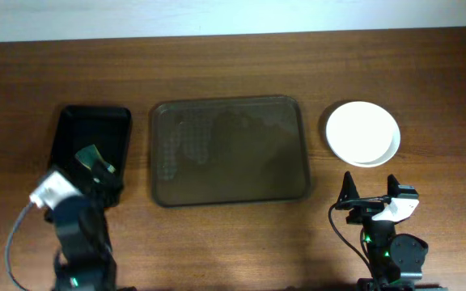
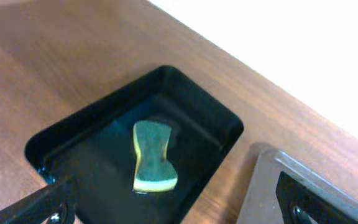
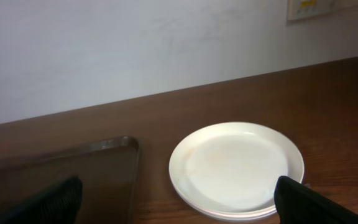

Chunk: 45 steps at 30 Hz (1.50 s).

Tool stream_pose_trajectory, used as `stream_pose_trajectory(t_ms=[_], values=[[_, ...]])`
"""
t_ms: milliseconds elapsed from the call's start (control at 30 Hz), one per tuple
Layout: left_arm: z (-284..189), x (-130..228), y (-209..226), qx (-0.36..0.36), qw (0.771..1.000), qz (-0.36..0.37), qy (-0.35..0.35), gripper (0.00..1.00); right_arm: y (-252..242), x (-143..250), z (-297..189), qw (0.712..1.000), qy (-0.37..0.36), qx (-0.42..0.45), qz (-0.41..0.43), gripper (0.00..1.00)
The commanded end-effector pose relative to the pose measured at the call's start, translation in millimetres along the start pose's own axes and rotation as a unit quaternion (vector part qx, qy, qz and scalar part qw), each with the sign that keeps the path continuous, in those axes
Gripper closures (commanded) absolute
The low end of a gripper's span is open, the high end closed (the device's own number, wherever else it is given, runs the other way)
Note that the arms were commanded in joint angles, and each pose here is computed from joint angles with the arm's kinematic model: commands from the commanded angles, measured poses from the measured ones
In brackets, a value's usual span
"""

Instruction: Clean dirty plates on tray and stack at the side

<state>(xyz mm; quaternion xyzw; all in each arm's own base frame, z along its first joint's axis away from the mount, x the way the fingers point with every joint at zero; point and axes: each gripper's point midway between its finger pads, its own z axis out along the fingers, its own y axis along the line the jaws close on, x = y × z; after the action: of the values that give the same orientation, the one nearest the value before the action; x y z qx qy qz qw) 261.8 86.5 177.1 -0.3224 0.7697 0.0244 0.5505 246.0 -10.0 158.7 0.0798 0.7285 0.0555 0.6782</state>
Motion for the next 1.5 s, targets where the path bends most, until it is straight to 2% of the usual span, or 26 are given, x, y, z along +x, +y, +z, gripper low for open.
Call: stream_pose_trajectory(t_ms=[0, 100, 233, 267, 367, 433, 567, 1467], values=[[-10.6, 19.1, 0.3, 0.052, 0.995, 0.062, -0.054, 0.01, 2.2, 2.7, 0.2, 1.000, 0.002, -0.006, 0.004, 0.02], [-16.6, 23.9, -16.7, 0.102, 0.982, 0.126, -0.100, 0.01, 2.2, 2.7, 0.2, 1.000, 0.002, -0.006, 0.004, 0.02], [-23.4, 45.0, -43.4, 0.178, 0.935, 0.276, -0.134, 0.01, 2.2, 2.7, 0.2, 1.000, 0.002, -0.006, 0.004, 0.02], [-23.9, 50.0, -44.7, 0.185, 0.928, 0.293, -0.134, 0.01, 2.2, 2.7, 0.2, 1.000, 0.002, -0.006, 0.004, 0.02], [-25.4, 55.2, -42.2, 0.187, 0.927, 0.297, -0.133, 0.01, 2.2, 2.7, 0.2, 1.000, 0.002, -0.006, 0.004, 0.02], [-23.9, 67.6, -35.4, 0.182, 0.929, 0.304, -0.108, 0.01, 2.2, 2.7, 0.2, 1.000, 0.002, -0.006, 0.004, 0.02], [-33.5, 51.8, -40.6, 0.189, 0.925, 0.294, -0.147, 0.01, 2.2, 2.7, 0.2, 1.000, 0.002, -0.006, 0.004, 0.02], [-33.0, 53.4, -40.1, 0.189, 0.926, 0.295, -0.143, 0.01, 2.2, 2.7, 0.2, 1.000, 0.002, -0.006, 0.004, 0.02]])
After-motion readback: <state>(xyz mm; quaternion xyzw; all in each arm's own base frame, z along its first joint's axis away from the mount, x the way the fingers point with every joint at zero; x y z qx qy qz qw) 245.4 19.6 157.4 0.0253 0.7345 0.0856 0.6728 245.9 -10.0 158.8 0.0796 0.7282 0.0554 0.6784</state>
